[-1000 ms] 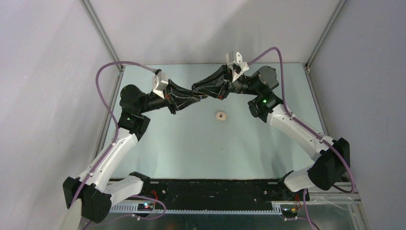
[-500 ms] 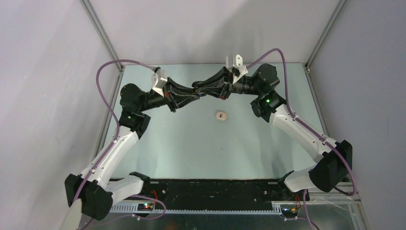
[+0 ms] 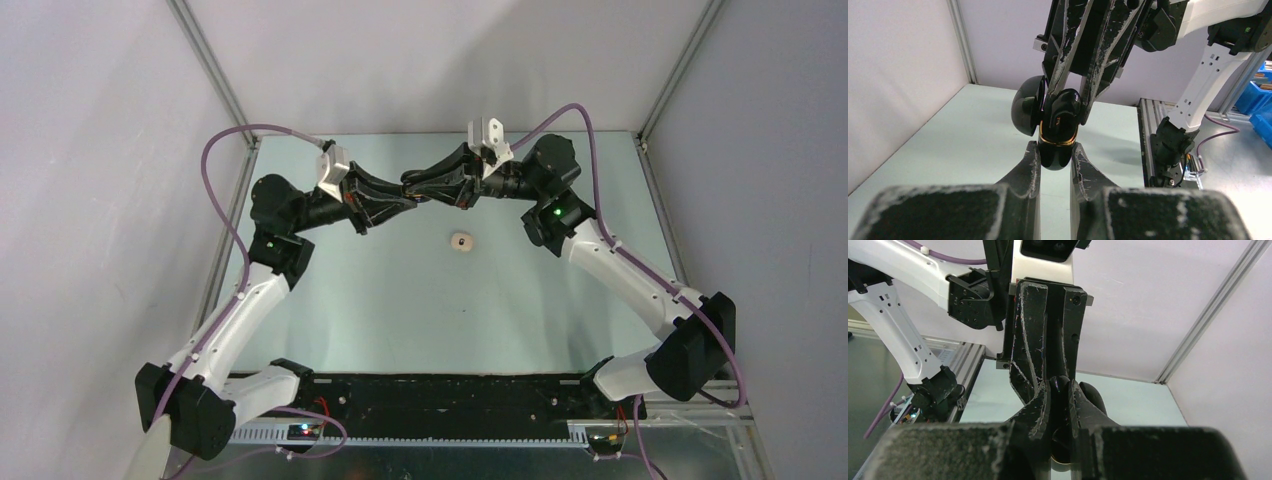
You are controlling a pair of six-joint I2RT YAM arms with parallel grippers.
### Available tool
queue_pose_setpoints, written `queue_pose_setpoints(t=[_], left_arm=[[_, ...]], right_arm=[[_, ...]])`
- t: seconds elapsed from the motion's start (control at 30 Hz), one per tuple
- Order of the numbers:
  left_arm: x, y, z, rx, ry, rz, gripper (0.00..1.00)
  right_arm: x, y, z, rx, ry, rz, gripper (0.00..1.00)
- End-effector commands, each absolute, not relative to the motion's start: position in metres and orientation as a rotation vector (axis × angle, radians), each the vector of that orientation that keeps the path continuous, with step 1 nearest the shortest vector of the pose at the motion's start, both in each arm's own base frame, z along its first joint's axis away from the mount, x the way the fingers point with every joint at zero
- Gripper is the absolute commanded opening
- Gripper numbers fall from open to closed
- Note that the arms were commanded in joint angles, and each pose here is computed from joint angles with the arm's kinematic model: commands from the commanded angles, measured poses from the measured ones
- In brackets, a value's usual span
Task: Insert the wireless bluetooth earbuds into the charging case
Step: Place the earbud in the charging case.
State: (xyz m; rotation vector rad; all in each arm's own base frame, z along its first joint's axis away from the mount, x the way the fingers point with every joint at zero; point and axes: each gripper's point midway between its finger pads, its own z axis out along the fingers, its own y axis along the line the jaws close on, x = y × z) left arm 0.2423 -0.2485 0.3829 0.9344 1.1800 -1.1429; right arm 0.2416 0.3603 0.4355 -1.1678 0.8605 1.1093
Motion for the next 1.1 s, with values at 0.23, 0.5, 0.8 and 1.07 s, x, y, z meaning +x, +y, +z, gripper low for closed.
queue_pose_setpoints(t=[0.23, 0.5, 0.8, 1.07], left_arm=[[0.24, -0.243, 0.415, 0.932, 1.087, -1.097, 0.0], [0.241, -0.241, 0.413, 0.93, 1.086, -1.086, 0.0], [0.239, -0.24, 0.407, 0.933, 1.088, -1.08, 0.0], [0.238, -0.239, 0.405, 0.933, 1.093, -1.082, 0.0]], right_arm=[[0.247, 0.36, 0.436, -1.145, 0.906, 1.061, 0.01], [0.249, 0.357, 0.435, -1.136, 0.925, 1.028, 0.14], [0.247, 0.356, 0.44, -1.115, 0.938, 1.043, 0.32], [0.251, 0.353, 0.446, -1.101, 0.955, 1.055, 0.35]])
